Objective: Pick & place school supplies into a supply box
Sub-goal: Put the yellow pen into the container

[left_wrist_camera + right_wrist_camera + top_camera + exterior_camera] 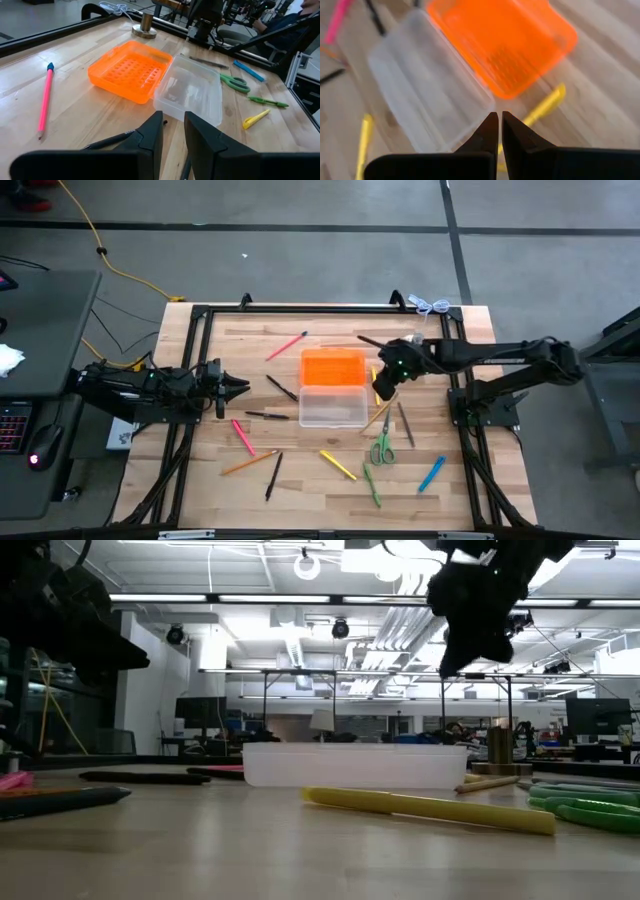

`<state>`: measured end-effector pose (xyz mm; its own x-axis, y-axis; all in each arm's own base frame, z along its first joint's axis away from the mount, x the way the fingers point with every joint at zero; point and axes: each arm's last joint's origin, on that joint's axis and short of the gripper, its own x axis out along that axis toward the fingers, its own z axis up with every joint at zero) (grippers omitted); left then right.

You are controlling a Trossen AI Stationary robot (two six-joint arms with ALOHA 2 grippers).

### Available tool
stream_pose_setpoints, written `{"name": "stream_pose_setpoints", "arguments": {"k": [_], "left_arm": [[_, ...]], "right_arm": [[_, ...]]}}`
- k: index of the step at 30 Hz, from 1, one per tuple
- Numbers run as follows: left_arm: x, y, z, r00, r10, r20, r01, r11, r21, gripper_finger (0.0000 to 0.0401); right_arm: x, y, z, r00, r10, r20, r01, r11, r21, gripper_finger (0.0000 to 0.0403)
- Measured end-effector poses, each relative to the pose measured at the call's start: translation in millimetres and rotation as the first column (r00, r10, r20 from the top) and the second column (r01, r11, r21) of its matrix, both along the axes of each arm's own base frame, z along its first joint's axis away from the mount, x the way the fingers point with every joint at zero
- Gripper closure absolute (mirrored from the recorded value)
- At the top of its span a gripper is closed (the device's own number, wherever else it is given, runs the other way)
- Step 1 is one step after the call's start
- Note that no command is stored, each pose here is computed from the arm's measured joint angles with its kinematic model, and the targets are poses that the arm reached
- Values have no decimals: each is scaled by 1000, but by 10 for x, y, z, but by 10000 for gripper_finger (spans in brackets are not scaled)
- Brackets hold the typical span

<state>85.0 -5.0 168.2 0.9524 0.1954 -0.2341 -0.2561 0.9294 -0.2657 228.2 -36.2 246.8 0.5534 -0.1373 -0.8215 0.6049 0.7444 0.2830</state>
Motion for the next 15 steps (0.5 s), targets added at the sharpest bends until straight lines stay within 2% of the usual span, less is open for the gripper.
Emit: {"name": "stream_pose_setpoints", "arguments": {"k": [4,15], "left_arm": [[0,0,0,1000,0,0,0,1000,0,290],[0,0,0,1000,0,1,0,1000,0,290]], "right_arm": [[-16,3,-64,998,-23,-65,25,999,25,402],[-15,2,-78,996,15,-83,-15,1000,6,402]]}}
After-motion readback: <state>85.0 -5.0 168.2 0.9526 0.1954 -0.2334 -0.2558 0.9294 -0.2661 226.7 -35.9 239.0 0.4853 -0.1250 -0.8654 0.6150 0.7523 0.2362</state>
